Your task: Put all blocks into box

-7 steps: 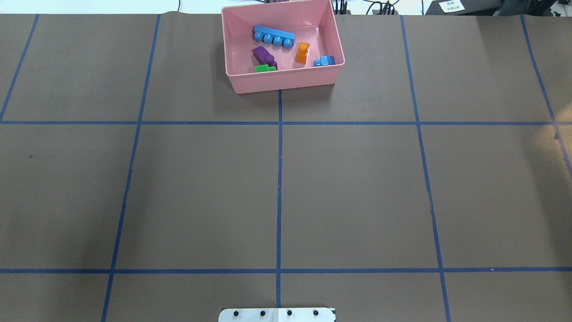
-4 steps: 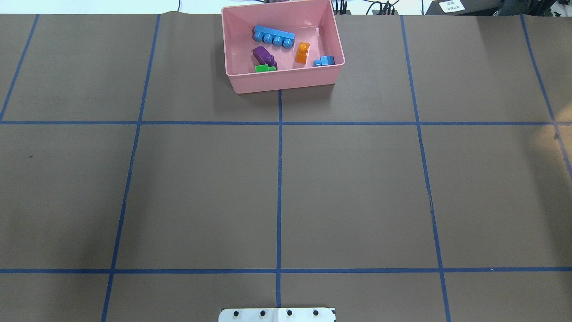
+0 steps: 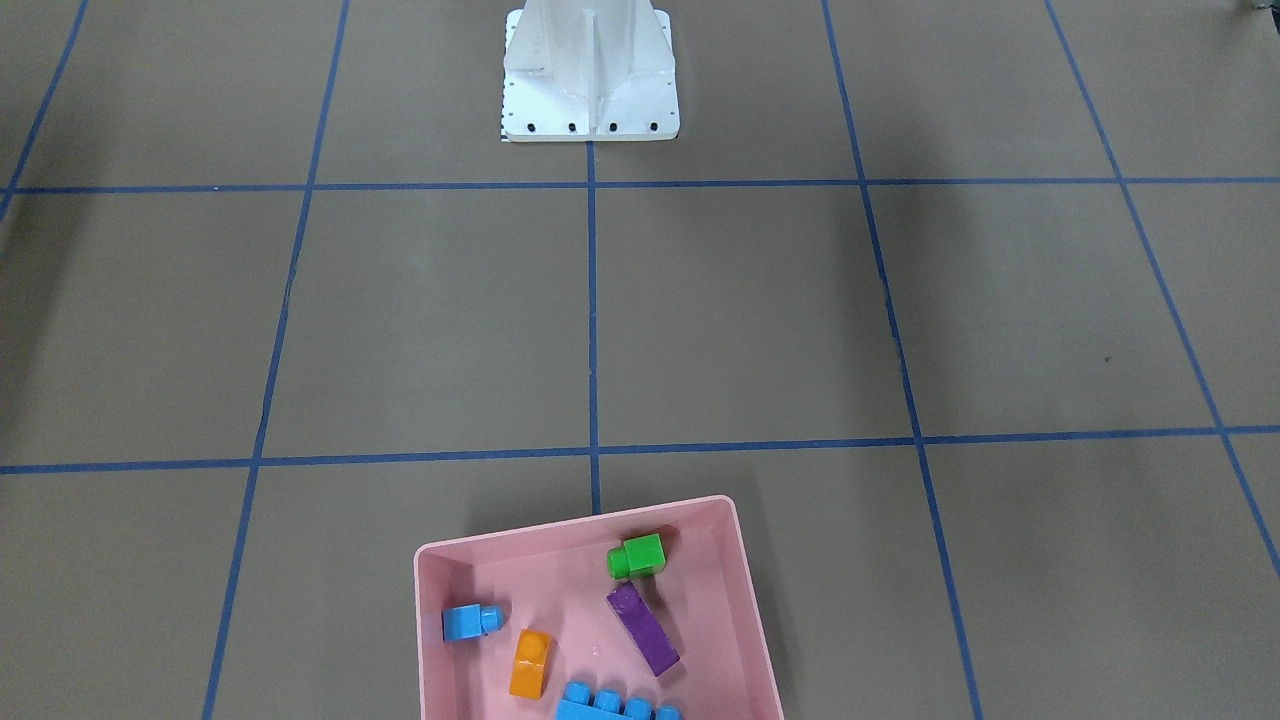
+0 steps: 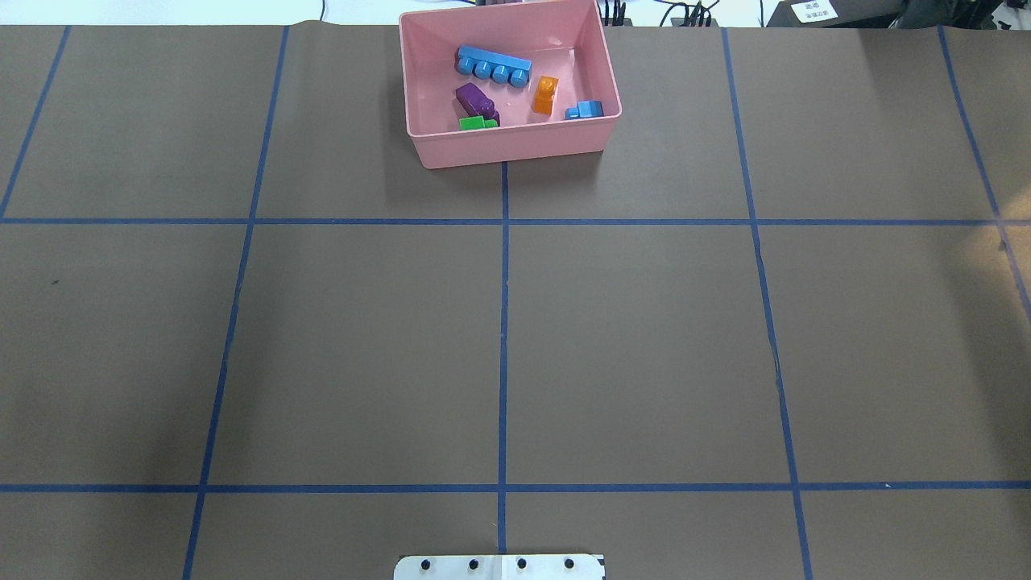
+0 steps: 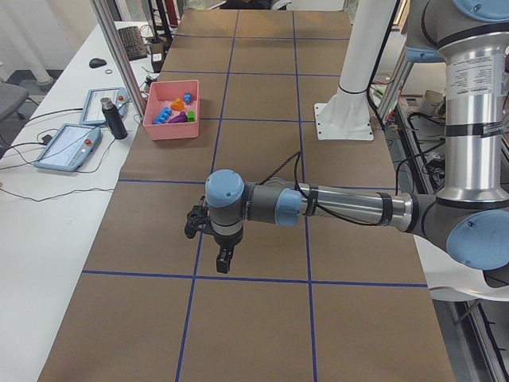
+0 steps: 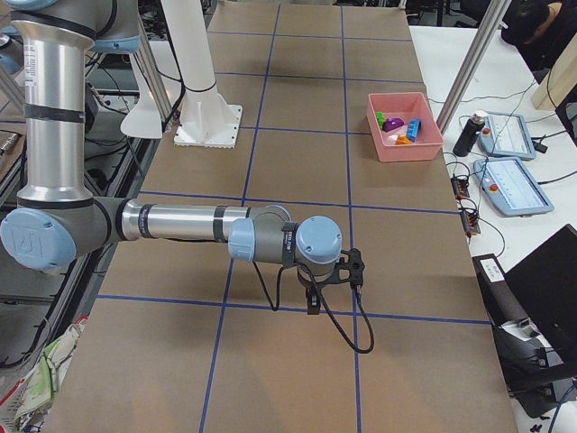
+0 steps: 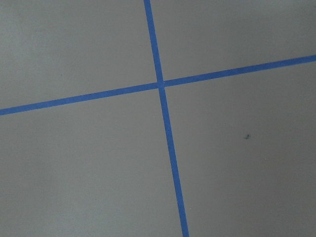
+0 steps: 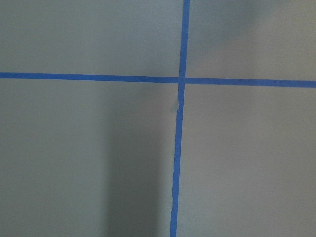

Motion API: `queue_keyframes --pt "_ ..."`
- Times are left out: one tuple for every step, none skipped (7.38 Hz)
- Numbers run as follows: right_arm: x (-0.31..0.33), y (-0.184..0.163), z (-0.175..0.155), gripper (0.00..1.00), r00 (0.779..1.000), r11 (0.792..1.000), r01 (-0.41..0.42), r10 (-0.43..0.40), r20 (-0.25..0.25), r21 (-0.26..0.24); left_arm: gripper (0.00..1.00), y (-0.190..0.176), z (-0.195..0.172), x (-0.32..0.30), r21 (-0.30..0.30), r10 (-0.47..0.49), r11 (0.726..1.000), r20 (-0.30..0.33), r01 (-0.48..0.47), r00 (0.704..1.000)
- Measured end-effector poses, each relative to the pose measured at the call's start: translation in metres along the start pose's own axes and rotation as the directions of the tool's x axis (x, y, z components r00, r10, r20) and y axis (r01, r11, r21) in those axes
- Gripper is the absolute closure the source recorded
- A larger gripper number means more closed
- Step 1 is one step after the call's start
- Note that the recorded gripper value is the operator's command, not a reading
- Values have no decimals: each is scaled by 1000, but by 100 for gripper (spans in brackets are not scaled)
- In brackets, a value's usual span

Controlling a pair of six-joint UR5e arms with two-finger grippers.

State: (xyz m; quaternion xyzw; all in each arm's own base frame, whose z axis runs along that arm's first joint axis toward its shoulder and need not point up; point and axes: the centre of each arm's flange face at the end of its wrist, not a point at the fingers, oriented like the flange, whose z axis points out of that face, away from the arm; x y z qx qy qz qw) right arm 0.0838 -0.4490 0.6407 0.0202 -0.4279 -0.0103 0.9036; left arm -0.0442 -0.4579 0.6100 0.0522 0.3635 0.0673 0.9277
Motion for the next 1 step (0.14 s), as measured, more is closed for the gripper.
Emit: queue_keyframes --pt "0 0 0 0 1000 1000 0 0 0 0 0 0 1 -1 -1 0 1000 2 0 1000"
